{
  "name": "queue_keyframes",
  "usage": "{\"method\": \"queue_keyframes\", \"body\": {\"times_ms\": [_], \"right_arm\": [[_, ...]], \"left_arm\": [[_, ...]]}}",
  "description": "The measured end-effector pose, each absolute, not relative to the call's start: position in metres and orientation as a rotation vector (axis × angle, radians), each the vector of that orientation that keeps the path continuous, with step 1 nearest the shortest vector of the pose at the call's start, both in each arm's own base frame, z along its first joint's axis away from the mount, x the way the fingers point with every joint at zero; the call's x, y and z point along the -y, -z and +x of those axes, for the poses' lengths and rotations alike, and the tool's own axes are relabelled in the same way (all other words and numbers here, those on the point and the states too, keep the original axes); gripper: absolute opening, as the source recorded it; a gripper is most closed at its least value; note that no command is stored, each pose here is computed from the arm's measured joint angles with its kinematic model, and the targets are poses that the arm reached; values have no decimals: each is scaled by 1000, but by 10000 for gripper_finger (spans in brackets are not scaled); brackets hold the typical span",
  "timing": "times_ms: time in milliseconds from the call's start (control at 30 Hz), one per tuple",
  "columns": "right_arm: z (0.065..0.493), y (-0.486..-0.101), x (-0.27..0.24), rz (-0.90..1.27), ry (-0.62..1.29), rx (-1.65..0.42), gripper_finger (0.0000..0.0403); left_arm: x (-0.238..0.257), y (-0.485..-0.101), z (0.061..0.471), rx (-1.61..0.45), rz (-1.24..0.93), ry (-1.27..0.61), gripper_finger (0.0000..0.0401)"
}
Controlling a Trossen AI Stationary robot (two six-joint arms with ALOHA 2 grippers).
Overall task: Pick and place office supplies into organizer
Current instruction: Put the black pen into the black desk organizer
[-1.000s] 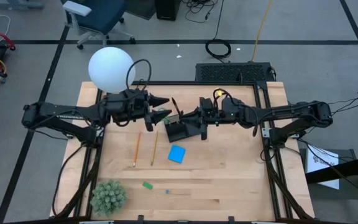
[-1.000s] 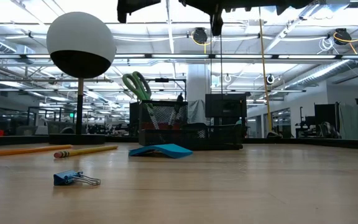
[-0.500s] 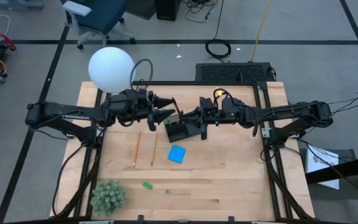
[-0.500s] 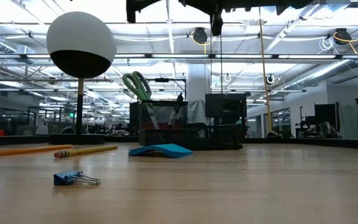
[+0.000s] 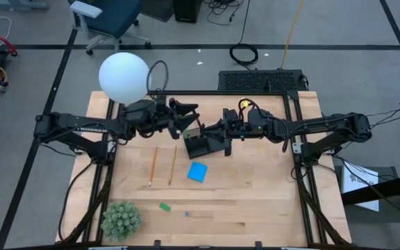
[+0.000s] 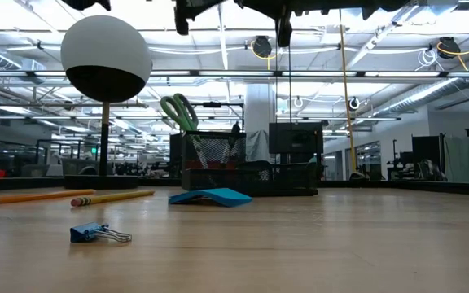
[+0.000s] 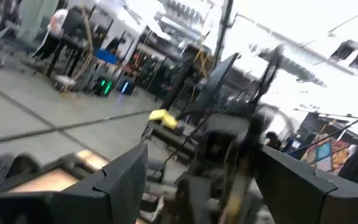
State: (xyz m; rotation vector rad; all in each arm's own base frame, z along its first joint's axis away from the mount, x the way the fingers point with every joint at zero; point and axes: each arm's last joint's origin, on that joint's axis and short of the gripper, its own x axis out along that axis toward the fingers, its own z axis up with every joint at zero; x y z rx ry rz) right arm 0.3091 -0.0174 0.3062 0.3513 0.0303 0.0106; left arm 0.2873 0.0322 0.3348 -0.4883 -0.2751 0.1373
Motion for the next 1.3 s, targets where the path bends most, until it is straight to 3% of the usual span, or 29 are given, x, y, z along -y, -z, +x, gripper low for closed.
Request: {"method": "queue_keyframes", "body": {"times_ms": [300, 400, 833, 1300], "right_arm": [[309, -306, 18, 350, -10, -30, 18], [309, -306, 18, 350, -9, -30, 18], [309, -306, 18, 344, 2, -30, 18], [309, -307, 18, 338, 1, -19, 29]], "left_arm": [[-34, -335, 288, 283, -498, -140, 273], [-34, -335, 288, 284, -507, -139, 255], [-34, -337, 287, 300, -511, -111, 21], [-34, -339, 286, 323, -460, -112, 16]]}}
